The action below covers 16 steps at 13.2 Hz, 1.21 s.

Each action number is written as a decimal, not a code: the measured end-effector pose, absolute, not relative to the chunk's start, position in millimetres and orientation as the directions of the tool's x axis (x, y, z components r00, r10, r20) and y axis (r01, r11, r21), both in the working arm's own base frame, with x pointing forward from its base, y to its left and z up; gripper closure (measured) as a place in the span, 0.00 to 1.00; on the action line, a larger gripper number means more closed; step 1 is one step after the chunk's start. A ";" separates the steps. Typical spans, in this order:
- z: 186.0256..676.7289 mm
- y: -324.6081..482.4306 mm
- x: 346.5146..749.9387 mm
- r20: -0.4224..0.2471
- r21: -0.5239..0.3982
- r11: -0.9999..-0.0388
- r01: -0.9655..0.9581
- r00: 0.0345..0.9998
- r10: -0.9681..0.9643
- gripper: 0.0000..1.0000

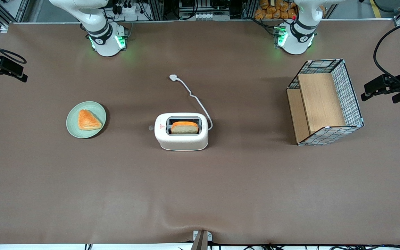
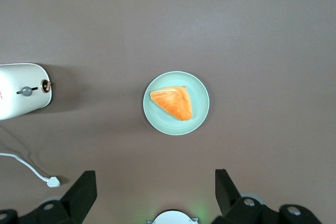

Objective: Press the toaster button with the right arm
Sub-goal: 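Lower the right gripper beside the plate toward the toaster's side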

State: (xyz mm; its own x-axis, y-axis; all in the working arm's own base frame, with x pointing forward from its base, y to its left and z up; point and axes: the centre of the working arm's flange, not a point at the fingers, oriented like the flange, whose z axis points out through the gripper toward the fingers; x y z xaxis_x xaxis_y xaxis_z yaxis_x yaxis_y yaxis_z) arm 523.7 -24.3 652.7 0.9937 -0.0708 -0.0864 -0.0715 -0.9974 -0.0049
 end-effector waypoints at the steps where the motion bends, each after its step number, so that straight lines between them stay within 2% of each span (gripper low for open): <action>1: 652.7 -24.3 523.7 -0.086 -0.005 -0.997 -0.072 0.994 -0.071 0.00; 9: 648.9 -22.9 526.0 -0.094 -0.013 -0.997 -0.071 0.993 -0.070 0.00; 16: 622.1 -15.4 538.9 -0.159 -0.047 -0.997 -0.065 0.986 -0.056 0.00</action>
